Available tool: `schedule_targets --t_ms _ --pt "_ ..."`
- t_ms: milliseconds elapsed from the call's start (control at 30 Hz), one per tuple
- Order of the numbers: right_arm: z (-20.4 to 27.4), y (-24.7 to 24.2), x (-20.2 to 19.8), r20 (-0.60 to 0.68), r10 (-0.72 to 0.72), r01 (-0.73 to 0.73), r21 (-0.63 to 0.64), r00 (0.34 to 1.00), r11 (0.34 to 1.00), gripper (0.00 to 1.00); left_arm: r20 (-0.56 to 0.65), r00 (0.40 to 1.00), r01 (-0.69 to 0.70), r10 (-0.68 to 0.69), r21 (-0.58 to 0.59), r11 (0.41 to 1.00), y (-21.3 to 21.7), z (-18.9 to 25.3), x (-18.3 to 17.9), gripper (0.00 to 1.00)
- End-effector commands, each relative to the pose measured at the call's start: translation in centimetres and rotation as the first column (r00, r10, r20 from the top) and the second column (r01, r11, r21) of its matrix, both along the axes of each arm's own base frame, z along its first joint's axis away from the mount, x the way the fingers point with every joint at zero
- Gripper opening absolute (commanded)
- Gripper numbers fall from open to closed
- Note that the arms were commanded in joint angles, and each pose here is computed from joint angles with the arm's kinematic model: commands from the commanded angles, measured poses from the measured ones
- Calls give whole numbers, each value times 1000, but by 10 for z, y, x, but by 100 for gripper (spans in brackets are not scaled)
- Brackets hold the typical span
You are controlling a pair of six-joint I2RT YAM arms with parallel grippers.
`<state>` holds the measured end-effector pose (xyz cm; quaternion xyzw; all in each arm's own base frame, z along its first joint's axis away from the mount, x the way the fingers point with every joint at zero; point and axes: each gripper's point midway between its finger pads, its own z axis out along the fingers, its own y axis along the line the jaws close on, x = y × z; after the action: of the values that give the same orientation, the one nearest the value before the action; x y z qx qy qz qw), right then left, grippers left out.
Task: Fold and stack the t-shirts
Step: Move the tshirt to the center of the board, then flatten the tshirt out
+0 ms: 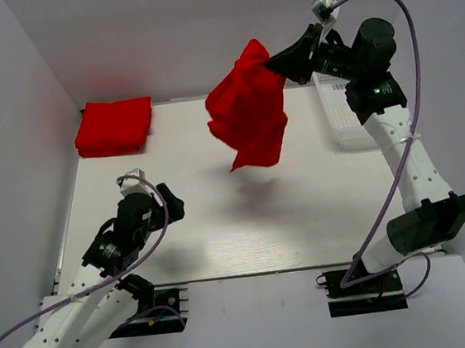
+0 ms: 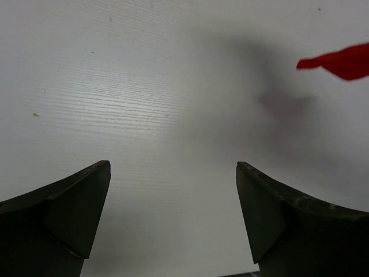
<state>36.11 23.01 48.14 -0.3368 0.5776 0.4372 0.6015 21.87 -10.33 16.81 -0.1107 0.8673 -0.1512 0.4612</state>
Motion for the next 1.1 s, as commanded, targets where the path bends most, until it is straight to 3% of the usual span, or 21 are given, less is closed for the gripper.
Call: schedule_targets --t_ms 0,167,367,400,433,467,500,533,567,667,733,900,967,1000,1067 --pt "10 18 -18 90 60 -61 13 994 998 0 -30 999 -42 42 -5 999 10 -9 -10 100" --pt "-23 48 -12 38 78 -78 -18 996 997 0 -32 999 -43 43 -3 999 12 -9 -12 100" --pt "-149 57 -11 -202 -55 46 -49 978 998 0 -65 993 -102 102 5 995 20 -12 -16 100" --pt "-185 56 -20 -252 -72 58 -62 965 996 6 -67 992 -108 108 -4 994 20 -12 -16 100" --pt "-218 54 -30 -300 -80 65 -62 951 996 19 -75 991 -108 108 3 994 20 -14 -16 100" --pt "-251 54 -39 -375 -105 81 -79 921 994 45 -75 991 -108 108 3 994 20 -14 -16 100" --pt "-266 54 -41 -408 -116 87 -89 906 992 59 -75 991 -108 108 3 994 20 -14 -16 100" --pt "-290 51 -42 -480 -153 111 -116 864 987 90 -90 991 -98 98 3 995 17 -17 -16 100" --pt "-311 48 -47 -542 -187 114 -166 819 979 90 -96 992 -87 87 -3 996 14 -17 -15 100" --pt "-321 44 -47 -546 -226 125 -216 807 968 90 -83 995 -62 59 -38 997 5 -11 -12 100" --pt "-304 36 -44 -507 -271 183 -217 818 959 90 -88 995 -46 43 -37 998 0 -15 -9 100" --pt "-273 -5 -50 -454 -445 374 -242 772 895 90 -77 997 -4 1 -34 999 -9 -9 -2 100" --pt "-289 -20 -61 -470 -506 406 -304 723 862 90 -70 998 -5 3 -23 1000 -8 -5 1 100" --pt "-271 -27 -67 -451 -510 436 -265 732 860 90 -70 998 -5 3 -23 1000 -8 -5 1 100" --pt "-287 -47 -72 -462 -592 499 -318 661 806 90 -50 999 -14 14 -12 1000 -7 -3 6 100"
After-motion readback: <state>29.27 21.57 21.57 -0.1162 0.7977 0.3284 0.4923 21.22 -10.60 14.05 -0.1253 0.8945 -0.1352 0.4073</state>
